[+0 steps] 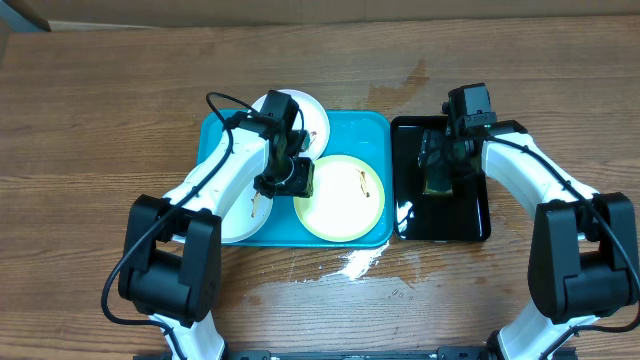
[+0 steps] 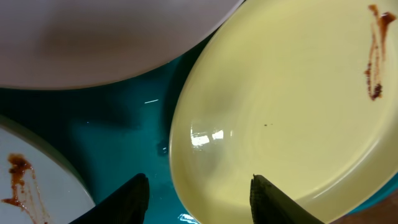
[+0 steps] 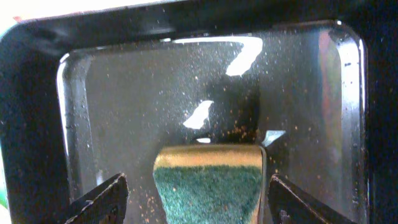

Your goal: Clean dirty plates on tray and stack at the side

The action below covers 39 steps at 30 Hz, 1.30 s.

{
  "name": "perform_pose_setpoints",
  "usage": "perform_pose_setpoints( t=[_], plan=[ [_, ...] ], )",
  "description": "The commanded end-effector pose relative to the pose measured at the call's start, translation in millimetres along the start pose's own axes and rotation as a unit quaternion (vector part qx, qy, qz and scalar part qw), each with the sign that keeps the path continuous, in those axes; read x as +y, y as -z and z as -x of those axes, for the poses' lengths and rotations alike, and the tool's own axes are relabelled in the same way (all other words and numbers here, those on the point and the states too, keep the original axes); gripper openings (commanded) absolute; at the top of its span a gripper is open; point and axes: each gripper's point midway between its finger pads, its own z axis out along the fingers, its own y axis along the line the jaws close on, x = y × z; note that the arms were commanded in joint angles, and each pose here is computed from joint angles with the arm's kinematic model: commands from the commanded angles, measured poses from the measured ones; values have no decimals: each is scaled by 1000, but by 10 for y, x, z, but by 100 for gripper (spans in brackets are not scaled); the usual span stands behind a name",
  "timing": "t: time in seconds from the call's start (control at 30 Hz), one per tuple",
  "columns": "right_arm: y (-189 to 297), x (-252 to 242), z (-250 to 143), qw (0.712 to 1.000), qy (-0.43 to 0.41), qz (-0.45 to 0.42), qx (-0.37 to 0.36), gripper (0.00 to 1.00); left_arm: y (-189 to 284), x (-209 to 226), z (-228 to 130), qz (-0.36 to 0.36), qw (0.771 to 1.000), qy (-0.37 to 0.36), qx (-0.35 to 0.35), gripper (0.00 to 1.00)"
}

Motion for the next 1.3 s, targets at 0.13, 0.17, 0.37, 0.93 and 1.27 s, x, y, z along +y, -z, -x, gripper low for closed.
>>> perform_pose_setpoints(
  t=[0.13,0.17,0.37,0.93,1.27],
  plan=[
    [-160,-35,-49,1000,3,0,-24,67,-216,122,-156,32,999,31,11,43],
    [-174,-36,-48,1000,3,1,-28,67,-219,122,-155,32,999,31,11,42],
    [-255,-49,-75,999,4,6,-46,67,-306,148,-180,31,999,41,6,40],
    [-197,-16,25,998,4,10,-59,10,-312,137,-129,28,999,39,-5,24],
    [170,-46,-155,1000,0,-13,24,41,-311,139,-136,28,999,39,-3,30]
  ],
)
